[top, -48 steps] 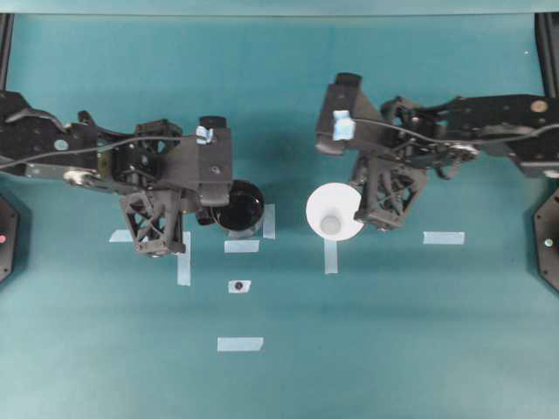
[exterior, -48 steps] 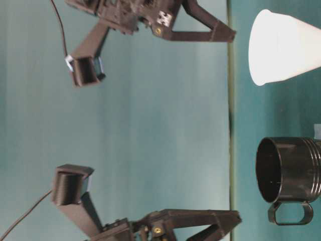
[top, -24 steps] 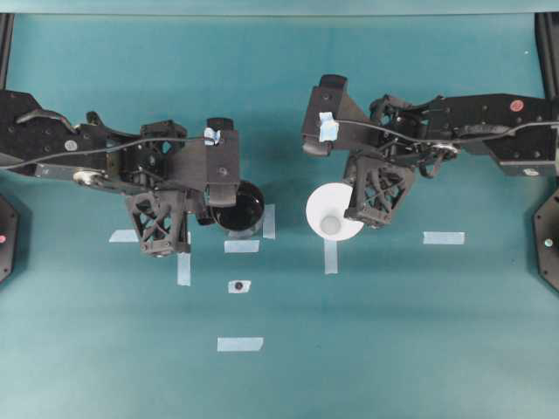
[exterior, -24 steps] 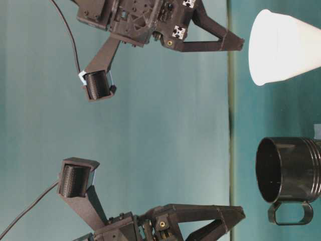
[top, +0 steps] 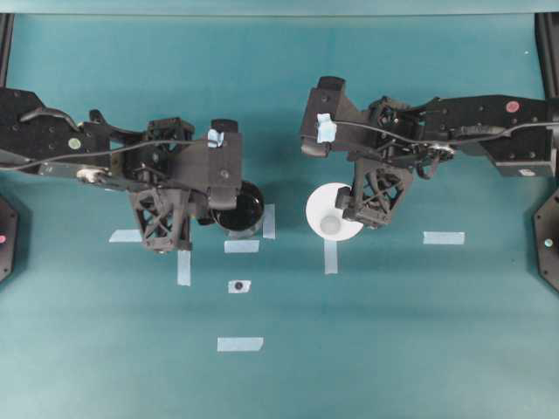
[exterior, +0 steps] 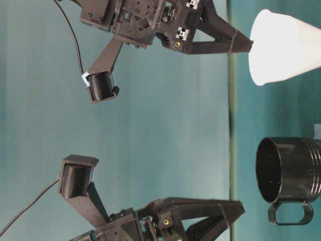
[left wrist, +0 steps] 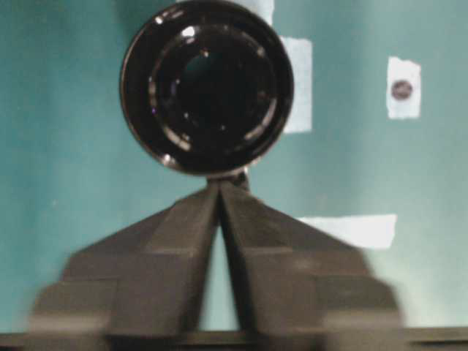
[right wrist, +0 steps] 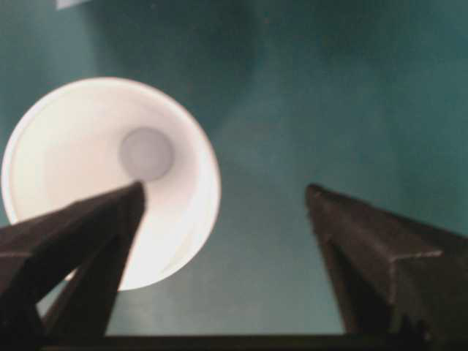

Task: Holding the cup holder with the left arm, the right arm places the cup into the cup holder.
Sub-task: 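Move left gripper over the black cup holder and right gripper over the white cup, then lower both open grippers around the holder rim and the cup rim, then close left gripper on holder rim and right gripper on cup rim, lift both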

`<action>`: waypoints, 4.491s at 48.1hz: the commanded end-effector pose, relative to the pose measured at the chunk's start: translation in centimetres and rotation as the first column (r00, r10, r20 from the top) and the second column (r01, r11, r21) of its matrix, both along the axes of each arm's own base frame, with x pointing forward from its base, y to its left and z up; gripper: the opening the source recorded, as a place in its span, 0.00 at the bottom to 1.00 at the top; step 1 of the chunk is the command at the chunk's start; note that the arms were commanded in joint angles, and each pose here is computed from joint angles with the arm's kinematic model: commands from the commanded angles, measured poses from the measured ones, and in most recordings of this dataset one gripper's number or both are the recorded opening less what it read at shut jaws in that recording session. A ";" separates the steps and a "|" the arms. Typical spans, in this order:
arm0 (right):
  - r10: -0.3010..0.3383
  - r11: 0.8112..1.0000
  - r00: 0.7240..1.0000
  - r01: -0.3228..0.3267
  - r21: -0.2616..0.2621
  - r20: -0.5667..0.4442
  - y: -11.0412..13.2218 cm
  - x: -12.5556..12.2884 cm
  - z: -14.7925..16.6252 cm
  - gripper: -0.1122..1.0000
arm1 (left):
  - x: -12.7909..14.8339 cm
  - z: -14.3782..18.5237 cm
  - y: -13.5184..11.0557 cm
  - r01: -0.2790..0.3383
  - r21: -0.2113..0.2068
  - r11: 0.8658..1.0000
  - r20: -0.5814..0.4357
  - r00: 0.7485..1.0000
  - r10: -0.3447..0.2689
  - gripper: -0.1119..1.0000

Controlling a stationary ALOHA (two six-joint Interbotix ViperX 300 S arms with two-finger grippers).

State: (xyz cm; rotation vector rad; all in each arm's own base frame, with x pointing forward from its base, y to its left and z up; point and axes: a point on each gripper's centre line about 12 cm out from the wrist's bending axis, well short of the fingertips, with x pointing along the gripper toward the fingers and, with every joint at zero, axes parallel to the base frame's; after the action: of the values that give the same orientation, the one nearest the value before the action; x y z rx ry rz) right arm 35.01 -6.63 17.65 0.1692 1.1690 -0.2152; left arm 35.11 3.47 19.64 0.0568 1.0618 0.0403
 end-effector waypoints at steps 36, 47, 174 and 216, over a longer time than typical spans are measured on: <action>-0.033 0.999 0.999 0.033 -0.002 -0.001 -1.5 -0.1 -2.2 0.95 | 1.0 -3.1 0.6 -0.076 -0.036 0.997 -0.076 0.994 0.073 0.92; -0.040 0.999 0.999 0.040 -0.004 0.005 -1.8 0.1 -2.5 0.95 | 1.3 -4.5 1.2 -0.091 -0.035 0.995 -0.115 0.990 0.087 0.92; -0.017 1.000 1.000 0.017 0.006 -0.004 -0.7 1.3 -2.9 0.93 | 1.6 -5.2 1.5 -0.105 -0.038 0.994 -0.154 0.983 0.098 0.87; 0.007 1.000 1.000 -0.007 0.016 0.001 0.3 1.8 -2.4 0.47 | 1.8 -4.6 1.6 -0.104 -0.037 0.994 -0.136 0.986 0.098 0.30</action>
State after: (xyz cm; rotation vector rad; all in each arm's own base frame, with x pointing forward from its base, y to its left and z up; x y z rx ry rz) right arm 36.13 -6.94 13.60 0.1854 1.2185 -0.2179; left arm 36.44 4.88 13.47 -0.0412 1.2476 0.1013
